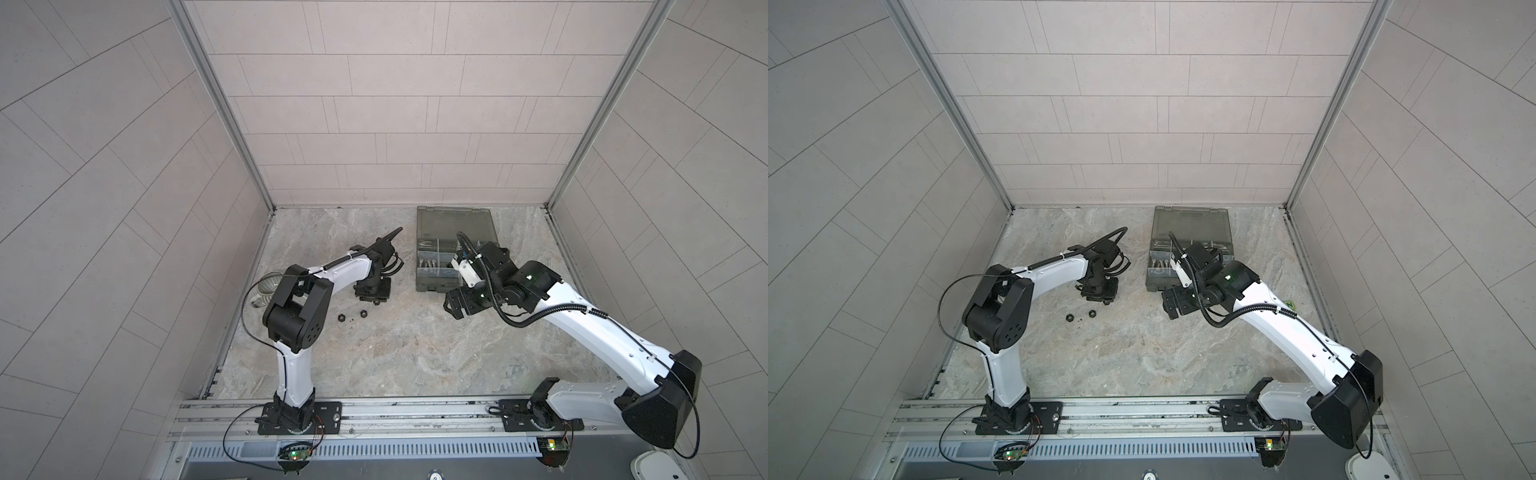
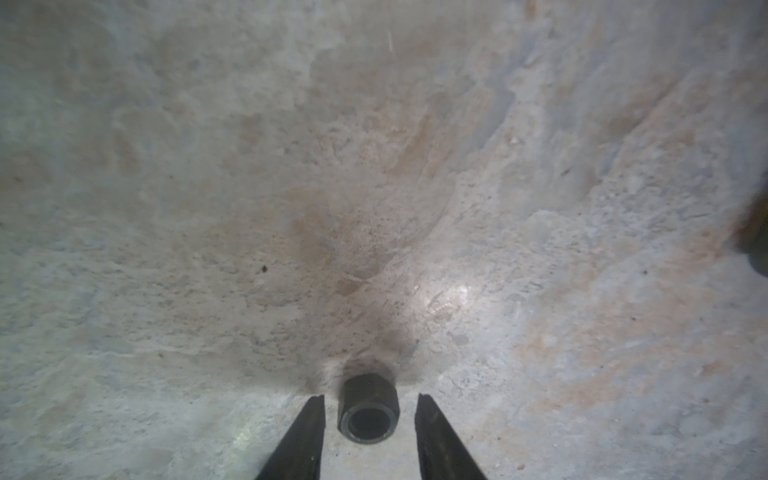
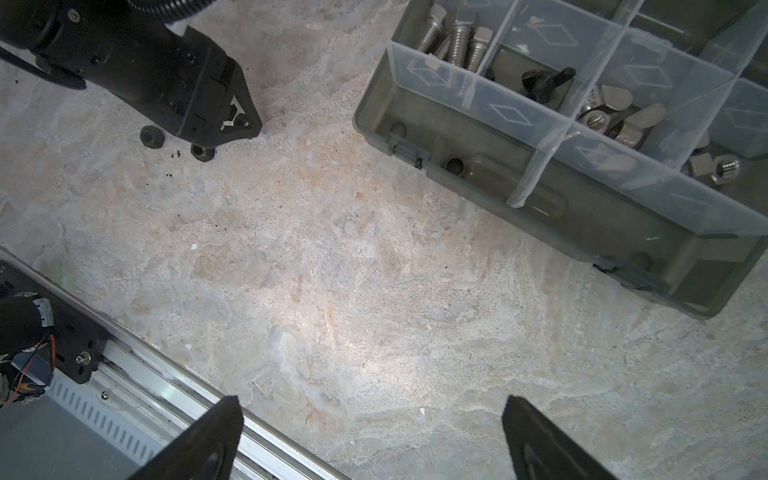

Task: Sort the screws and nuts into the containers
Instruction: 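Carry the hex nut with the left gripper over the box's front compartment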

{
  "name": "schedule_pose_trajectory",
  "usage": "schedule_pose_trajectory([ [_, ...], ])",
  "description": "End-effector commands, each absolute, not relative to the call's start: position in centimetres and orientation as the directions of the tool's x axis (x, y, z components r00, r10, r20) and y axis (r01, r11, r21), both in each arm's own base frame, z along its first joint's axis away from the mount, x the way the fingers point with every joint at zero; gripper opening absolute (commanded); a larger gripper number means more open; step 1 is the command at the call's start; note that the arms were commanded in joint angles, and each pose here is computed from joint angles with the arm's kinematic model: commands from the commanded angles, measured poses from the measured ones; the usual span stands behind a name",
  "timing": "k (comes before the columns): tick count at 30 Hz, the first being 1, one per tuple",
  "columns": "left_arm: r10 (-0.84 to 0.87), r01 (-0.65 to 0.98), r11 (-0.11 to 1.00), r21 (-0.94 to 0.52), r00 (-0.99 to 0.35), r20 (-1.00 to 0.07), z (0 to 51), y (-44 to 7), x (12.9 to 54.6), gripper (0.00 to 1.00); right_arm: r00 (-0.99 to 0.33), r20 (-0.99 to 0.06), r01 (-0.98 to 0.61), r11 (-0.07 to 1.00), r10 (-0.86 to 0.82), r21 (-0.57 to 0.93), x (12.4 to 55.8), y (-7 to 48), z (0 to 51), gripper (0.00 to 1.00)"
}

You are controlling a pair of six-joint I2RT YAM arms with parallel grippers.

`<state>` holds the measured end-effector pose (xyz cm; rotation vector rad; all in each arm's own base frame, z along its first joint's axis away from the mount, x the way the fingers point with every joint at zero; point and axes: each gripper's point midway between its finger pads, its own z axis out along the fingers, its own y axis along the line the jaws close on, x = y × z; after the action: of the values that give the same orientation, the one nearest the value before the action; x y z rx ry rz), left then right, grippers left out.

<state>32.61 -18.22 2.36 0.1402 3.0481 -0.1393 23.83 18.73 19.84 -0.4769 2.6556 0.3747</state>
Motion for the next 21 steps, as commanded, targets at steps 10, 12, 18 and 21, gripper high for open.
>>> schedule_pose_trajectory([
  [10, 0.093, 0.096, 0.993, -0.074, -0.995, -0.039, 0.4, -17.6, 31.6, 0.32, -0.859, -0.456, -0.346, 0.921, -0.234, 0.178, 23.9, 18.1, 20.5, 0.99],
  [12, 0.092, 0.094, 0.993, -0.070, -0.995, -0.035, 0.1, -17.5, 31.6, 0.29, -0.858, -0.457, -0.345, 0.922, -0.233, 0.176, 23.9, 18.0, 20.6, 0.99],
  [18, 0.100, 0.103, 0.992, -0.071, -0.994, -0.047, 1.2, -17.9, 32.3, 0.23, -0.855, -0.466, -0.336, 0.928, -0.228, 0.164, 23.6, 17.4, 20.9, 0.99],
  [21, 0.112, 0.118, 0.990, -0.082, -0.991, -0.076, 2.9, -18.5, 33.2, 0.21, -0.852, -0.474, -0.332, 0.930, -0.223, 0.159, 23.4, 17.0, 21.1, 0.99],
])
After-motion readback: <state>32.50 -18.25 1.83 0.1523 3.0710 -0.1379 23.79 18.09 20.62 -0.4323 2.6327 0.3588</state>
